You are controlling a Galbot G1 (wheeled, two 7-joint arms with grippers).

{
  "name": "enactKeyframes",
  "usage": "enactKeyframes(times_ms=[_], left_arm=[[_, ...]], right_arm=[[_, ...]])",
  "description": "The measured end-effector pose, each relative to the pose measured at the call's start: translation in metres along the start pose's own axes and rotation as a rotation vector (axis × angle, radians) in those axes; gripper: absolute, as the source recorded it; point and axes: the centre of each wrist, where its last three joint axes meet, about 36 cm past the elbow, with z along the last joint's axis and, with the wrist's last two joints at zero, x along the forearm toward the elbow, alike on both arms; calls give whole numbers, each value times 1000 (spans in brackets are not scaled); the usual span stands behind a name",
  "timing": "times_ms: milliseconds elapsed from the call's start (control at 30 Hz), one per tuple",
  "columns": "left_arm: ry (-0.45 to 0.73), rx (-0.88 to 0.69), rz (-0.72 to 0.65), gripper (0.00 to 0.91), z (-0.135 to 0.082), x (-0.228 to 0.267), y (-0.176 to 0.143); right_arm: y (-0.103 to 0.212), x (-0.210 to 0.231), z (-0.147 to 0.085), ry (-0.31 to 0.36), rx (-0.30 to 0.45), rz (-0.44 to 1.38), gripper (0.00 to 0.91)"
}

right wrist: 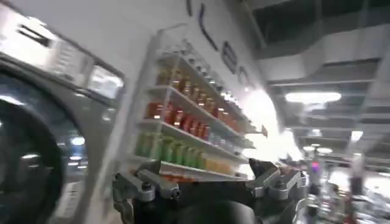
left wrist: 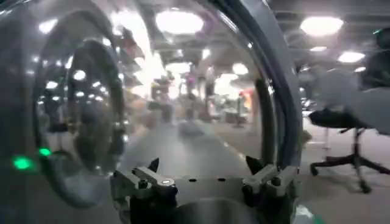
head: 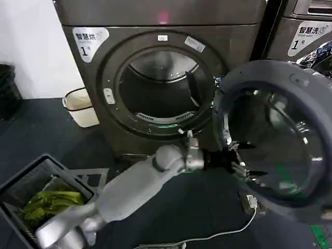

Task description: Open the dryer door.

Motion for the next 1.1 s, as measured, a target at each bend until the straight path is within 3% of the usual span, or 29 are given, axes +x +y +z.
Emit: enactKeyframes(times_ms=[333, 600, 1100], left_arm=[[-17, -14, -42, 907, -5, -52, 6], [-51, -53, -128, 907, -6, -90, 9], [16, -106, -215, 907, 4, -81, 33]], right_arm=[[-41, 0, 5, 30, 28, 90, 907], [-45, 0, 5, 30, 22, 92, 907], [-48, 0, 3, 24, 20, 87, 907]])
